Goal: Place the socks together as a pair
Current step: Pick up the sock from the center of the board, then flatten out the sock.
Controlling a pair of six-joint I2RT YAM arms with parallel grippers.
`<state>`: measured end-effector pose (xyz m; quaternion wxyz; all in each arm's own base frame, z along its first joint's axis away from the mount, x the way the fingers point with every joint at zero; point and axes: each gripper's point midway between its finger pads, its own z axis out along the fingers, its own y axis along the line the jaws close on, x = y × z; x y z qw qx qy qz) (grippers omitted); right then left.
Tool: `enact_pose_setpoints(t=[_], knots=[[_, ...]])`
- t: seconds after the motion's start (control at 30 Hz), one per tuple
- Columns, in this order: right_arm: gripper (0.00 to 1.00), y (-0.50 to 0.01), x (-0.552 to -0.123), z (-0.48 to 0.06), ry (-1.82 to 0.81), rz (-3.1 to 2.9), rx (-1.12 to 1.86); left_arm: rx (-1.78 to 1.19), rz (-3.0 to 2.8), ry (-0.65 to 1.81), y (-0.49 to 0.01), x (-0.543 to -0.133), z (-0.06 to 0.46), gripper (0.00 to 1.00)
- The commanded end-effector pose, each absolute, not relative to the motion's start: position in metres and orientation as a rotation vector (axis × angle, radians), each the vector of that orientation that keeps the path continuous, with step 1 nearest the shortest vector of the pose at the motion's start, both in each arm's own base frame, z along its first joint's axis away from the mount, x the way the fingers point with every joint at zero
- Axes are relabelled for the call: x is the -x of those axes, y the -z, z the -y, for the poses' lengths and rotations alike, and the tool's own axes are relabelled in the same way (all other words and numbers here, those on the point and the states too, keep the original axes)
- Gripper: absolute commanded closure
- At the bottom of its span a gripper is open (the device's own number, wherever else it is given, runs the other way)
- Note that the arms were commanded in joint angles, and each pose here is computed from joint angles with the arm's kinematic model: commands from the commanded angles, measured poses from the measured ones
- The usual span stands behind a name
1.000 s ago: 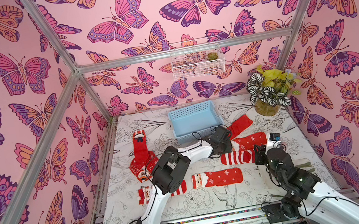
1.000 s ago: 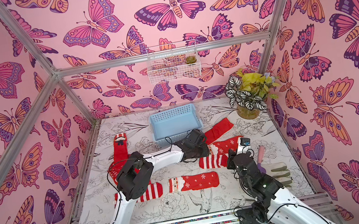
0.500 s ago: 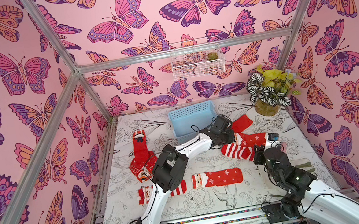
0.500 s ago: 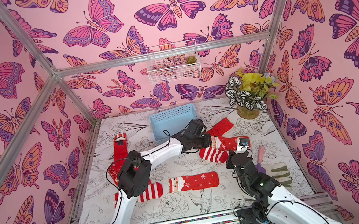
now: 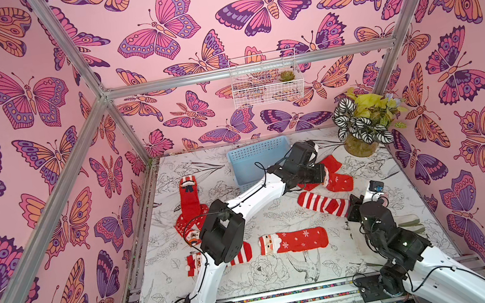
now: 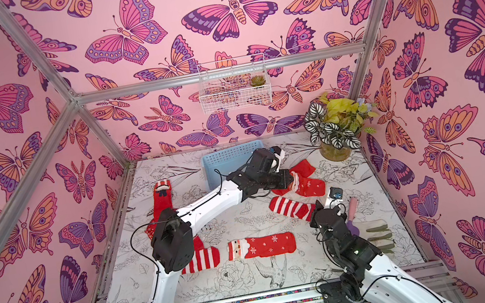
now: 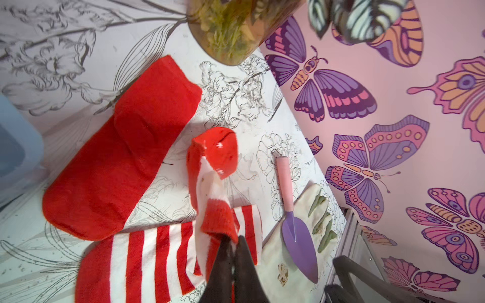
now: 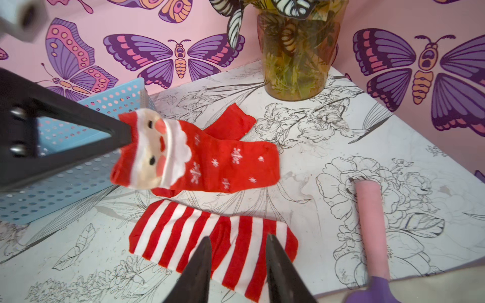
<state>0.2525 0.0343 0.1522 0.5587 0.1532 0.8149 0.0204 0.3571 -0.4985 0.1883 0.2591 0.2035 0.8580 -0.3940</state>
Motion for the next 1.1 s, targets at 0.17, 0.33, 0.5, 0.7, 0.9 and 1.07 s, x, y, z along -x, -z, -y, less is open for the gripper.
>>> enact_pose_setpoints(t=[0.17,0.33,0.5,0.7,0.9,1.07], knots=[[0.62,-0.164,-0.249,-0.025,-0.045,-1.884,-0.395,-0.646,-2.233,1.066,-0.248,-0.322,0.461,1.0],[0.62,-0.16,-0.249,-0.025,-0.043,-1.893,-0.398,-0.68,-2.12,1.032,-0.305,-0.292,0.418,1.0],[0.64,-0.158,-0.245,-0.022,-0.032,-1.908,-0.418,-0.672,-2.067,1.013,-0.333,-0.263,0.379,1.0],[0.65,-0.155,-0.239,-0.019,-0.046,-1.934,-0.45,-0.7,-2.125,1.009,-0.326,-0.236,0.361,1.0],[0.64,-0.175,-0.225,-0.018,-0.143,-1.94,-0.523,-0.837,-2.161,1.054,-0.308,-0.206,0.4,1.0],[0.64,-0.192,-0.204,0.003,-0.083,-1.944,-0.584,-0.999,-2.14,1.178,-0.31,-0.174,0.449,1.0]])
